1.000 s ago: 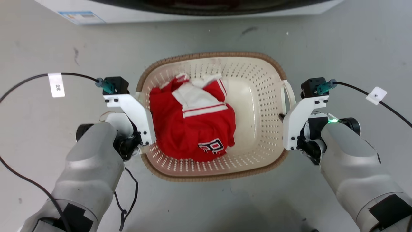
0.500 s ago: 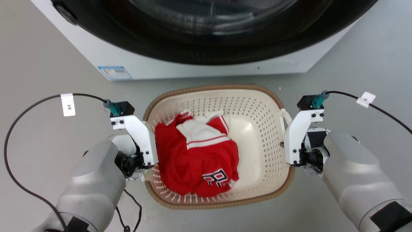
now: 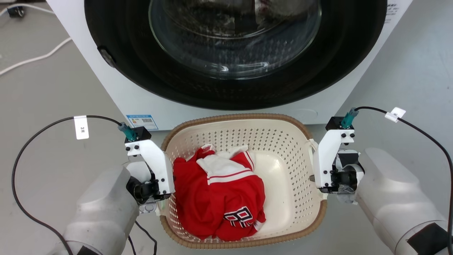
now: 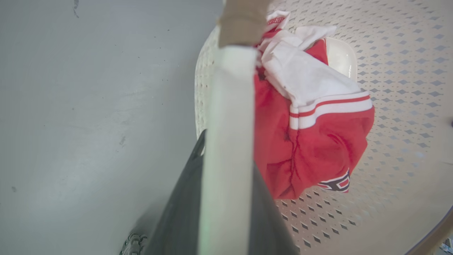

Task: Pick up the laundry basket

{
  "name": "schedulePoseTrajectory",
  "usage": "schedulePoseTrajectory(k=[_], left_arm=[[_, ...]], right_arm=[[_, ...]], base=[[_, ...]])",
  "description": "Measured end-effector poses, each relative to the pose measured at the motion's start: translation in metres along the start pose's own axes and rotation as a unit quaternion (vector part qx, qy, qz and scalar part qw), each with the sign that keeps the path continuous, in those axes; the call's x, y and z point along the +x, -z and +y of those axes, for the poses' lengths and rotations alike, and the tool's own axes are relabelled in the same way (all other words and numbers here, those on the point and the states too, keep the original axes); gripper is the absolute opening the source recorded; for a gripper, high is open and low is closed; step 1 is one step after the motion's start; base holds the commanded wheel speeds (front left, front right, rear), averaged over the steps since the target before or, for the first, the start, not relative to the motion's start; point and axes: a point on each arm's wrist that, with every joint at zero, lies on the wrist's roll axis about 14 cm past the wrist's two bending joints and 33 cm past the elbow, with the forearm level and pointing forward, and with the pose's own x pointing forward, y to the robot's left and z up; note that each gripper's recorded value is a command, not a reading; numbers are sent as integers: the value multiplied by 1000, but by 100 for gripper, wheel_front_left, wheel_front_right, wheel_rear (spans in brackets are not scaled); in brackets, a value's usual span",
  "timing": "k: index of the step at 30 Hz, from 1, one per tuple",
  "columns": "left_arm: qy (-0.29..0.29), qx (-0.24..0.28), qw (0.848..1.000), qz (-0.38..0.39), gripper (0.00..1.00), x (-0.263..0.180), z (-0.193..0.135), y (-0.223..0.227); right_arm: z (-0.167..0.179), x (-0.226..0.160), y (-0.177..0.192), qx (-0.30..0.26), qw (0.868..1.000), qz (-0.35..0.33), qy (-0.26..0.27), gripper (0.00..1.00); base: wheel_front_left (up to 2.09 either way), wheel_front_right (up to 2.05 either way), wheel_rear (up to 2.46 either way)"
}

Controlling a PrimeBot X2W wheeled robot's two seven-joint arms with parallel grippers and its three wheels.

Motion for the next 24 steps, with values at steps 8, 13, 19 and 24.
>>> schedulePoseTrajectory(k=[8,13,19,24], left_arm=[[4,0,1000,6,0,-24,-9,11],[4,-3,1000,6,0,-37,-11,19],[5,-8,1000,13,0,-45,-13,36],[8,-13,1000,17,0,-49,-14,48]], right_arm=[[7,-25,13,10,1000,16,-6,0],[13,-36,22,9,1000,20,-9,0],[15,-44,41,13,999,31,-12,0],[15,-47,54,16,999,36,-11,0]], base=[[0,0,0],[0,0,0],[0,0,0],[0,0,0]])
